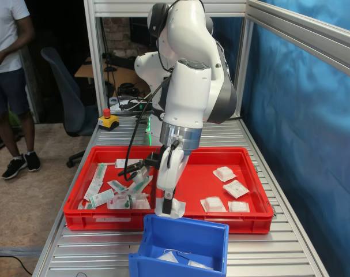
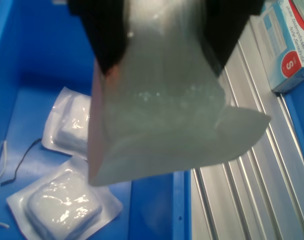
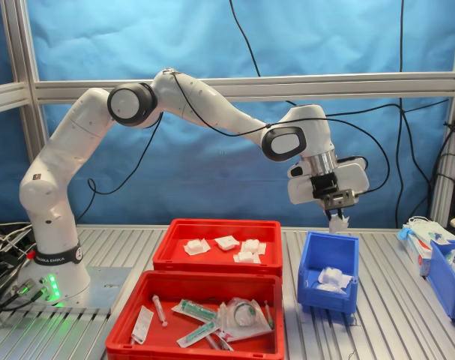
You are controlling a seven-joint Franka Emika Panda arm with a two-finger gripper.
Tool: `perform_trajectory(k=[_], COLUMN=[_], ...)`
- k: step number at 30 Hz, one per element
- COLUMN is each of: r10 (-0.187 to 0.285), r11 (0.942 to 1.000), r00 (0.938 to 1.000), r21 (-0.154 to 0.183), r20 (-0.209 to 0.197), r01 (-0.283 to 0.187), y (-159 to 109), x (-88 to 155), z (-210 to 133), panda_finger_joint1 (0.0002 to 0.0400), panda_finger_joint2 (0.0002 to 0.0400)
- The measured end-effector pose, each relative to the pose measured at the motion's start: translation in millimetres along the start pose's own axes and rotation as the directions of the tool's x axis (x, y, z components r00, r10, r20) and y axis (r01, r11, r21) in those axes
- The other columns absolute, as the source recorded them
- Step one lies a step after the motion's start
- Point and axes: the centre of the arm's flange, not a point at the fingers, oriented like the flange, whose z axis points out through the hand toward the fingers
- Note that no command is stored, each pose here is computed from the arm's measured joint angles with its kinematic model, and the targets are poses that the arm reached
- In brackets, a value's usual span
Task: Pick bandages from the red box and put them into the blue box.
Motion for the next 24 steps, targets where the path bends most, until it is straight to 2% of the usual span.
perform_trajectory(k=[24], r10=[0.002], r11=[1.0], r00=[0.9999], r21=[0.01], r20=[0.013], r01=[-0.002], y=[-3.4], x=[-2.5], z=[-4.9], panda_finger_joint1=[0.0088], panda_finger_joint2=[0.0088])
